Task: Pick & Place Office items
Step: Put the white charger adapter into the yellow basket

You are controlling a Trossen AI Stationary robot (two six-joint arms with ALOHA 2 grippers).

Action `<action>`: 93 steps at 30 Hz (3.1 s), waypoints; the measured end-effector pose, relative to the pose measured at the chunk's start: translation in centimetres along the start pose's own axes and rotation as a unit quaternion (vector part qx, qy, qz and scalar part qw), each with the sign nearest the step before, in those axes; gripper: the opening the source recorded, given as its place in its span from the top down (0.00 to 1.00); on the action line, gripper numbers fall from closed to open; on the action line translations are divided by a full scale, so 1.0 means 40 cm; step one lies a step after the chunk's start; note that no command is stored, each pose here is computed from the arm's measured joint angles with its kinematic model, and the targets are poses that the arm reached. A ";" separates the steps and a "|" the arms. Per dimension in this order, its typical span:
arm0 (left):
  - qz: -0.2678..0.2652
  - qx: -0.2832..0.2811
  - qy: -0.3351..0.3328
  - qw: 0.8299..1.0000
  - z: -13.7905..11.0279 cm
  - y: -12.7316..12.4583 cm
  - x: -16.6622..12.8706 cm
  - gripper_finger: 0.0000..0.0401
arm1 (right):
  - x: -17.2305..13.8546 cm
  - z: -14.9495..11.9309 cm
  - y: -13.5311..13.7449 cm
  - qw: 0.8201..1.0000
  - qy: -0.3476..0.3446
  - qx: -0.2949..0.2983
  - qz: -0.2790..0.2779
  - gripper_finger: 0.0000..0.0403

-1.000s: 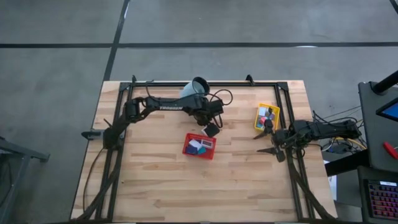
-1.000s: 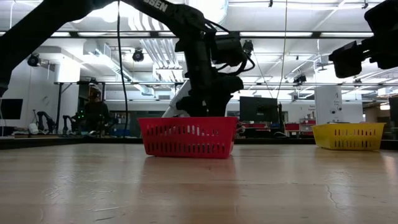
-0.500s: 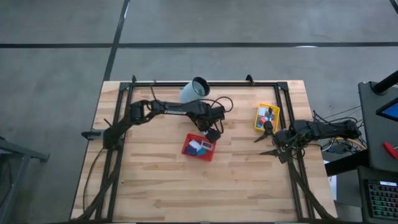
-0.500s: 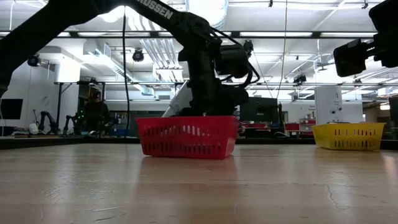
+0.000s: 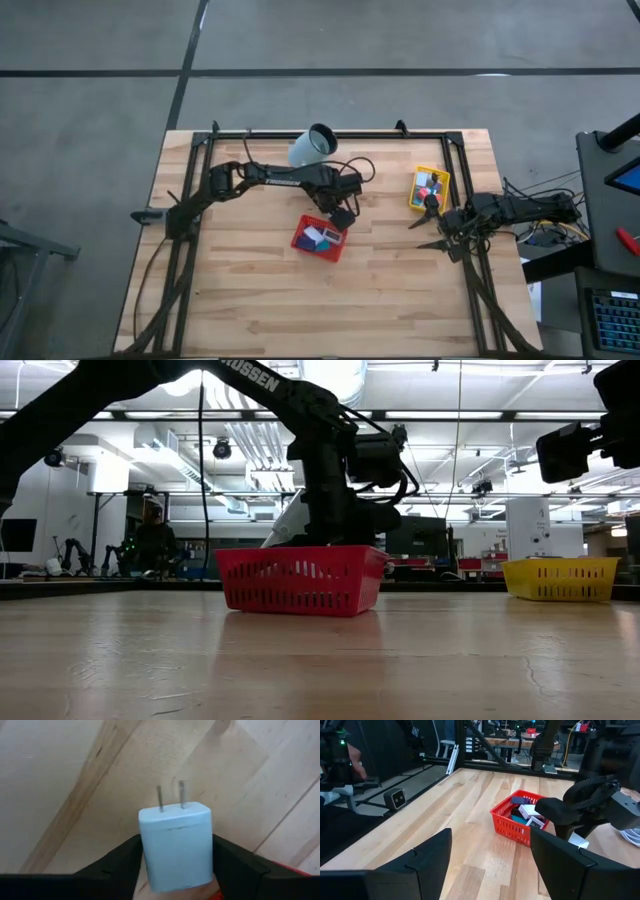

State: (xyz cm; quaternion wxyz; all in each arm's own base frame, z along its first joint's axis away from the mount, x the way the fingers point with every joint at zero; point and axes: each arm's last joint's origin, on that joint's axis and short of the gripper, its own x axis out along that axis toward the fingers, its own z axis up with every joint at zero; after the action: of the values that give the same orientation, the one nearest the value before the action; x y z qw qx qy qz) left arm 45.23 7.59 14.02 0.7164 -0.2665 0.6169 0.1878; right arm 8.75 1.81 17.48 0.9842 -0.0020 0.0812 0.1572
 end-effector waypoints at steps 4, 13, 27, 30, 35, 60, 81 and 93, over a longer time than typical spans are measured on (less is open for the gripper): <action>0.001 -0.001 -0.002 1.000 0.000 0.000 0.000 0.57 | 0.000 0.000 0.000 1.000 0.000 -0.001 0.000 0.34; 0.001 0.012 -0.001 1.000 0.000 -0.001 0.000 0.57 | 0.000 -0.001 0.000 1.000 0.002 -0.003 0.000 0.35; -0.008 0.059 -0.025 0.998 0.005 -0.009 -0.028 0.57 | 0.000 -0.001 0.000 1.000 0.002 -0.009 0.000 0.34; -0.010 0.073 -0.052 0.996 0.012 -0.013 -0.051 0.57 | 0.000 -0.002 0.000 1.000 0.003 -0.010 0.000 0.34; -0.018 0.096 -0.077 0.992 0.021 -0.020 -0.056 0.57 | 0.000 -0.002 0.000 1.000 0.004 -0.012 0.000 0.36; -0.053 0.271 -0.306 0.911 0.084 -0.121 -0.096 0.57 | 0.000 0.004 0.000 0.999 -0.008 -0.031 -0.003 0.36; -0.114 0.276 -0.528 0.795 -0.103 -0.035 -0.120 0.57 | -0.002 0.038 -0.015 0.992 -0.072 -0.031 -0.103 0.36; -0.112 0.280 -0.544 0.783 -0.225 0.018 -0.116 0.57 | -0.010 0.079 -0.016 0.978 -0.170 -0.014 -0.120 0.34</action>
State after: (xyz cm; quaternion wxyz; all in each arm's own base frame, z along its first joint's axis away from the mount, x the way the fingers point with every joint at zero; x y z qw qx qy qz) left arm 36.98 2.92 17.58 0.9921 0.0250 0.1162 0.0393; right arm 9.10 1.16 20.63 0.9952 0.0017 -0.0905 0.0369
